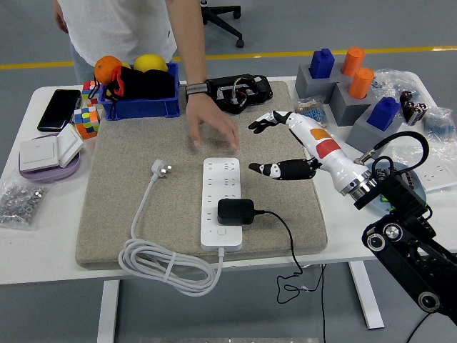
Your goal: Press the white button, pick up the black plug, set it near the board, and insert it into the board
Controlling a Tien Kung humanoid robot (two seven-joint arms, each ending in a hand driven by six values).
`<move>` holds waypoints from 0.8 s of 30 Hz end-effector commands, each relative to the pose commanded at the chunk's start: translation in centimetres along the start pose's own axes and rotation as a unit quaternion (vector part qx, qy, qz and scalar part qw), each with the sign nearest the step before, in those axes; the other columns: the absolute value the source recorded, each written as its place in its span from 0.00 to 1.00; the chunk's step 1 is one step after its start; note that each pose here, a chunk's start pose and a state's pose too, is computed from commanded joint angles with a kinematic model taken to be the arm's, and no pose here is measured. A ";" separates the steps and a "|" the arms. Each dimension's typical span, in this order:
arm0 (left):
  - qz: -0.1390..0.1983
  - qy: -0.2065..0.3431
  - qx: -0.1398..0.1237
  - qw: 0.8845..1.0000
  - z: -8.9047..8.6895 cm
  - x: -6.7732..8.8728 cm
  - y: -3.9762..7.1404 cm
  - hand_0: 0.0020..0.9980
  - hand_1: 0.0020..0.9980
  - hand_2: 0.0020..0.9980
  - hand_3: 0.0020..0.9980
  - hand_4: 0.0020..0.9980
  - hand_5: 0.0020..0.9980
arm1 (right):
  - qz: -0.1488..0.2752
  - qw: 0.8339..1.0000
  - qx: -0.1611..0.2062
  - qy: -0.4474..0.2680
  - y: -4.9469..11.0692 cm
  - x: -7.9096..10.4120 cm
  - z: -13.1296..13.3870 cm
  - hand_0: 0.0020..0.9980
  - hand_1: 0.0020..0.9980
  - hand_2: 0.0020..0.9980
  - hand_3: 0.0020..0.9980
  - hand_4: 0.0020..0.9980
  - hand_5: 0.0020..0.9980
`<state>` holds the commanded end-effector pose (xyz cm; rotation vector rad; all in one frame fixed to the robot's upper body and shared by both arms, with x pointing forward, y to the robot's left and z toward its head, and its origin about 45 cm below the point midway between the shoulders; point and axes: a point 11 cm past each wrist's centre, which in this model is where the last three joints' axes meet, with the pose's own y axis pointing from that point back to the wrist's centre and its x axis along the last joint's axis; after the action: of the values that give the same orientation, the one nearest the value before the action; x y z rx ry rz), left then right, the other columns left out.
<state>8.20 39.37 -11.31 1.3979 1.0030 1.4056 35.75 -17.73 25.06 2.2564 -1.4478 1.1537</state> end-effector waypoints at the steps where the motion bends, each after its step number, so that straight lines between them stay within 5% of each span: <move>1: 0.000 0.000 0.000 1.000 0.0 0.0 0.0 0.47 0.49 0.50 0.57 0.56 0.27 | 0.009 1.000 -0.007 0.002 0.4 0.7 0.4 0.75 0.70 0.66 0.67 1.00 0.33; 12: -0.001 -0.002 0.003 1.000 -0.3 0.0 0.0 0.47 0.50 0.50 0.57 0.56 0.27 | 0.087 0.992 -0.093 0.024 5.2 6.7 5.0 0.79 0.75 0.70 0.71 1.00 0.41; 24: 0.000 -0.008 0.001 1.000 0.0 0.1 0.0 0.47 0.50 0.50 0.57 0.56 0.27 | 0.150 0.975 -0.164 0.022 9.8 9.4 7.7 0.79 0.76 0.71 0.72 1.00 0.39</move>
<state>8.21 39.48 -11.27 1.4084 0.9950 1.3922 33.26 -33.09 24.47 1.8247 -1.8518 0.9467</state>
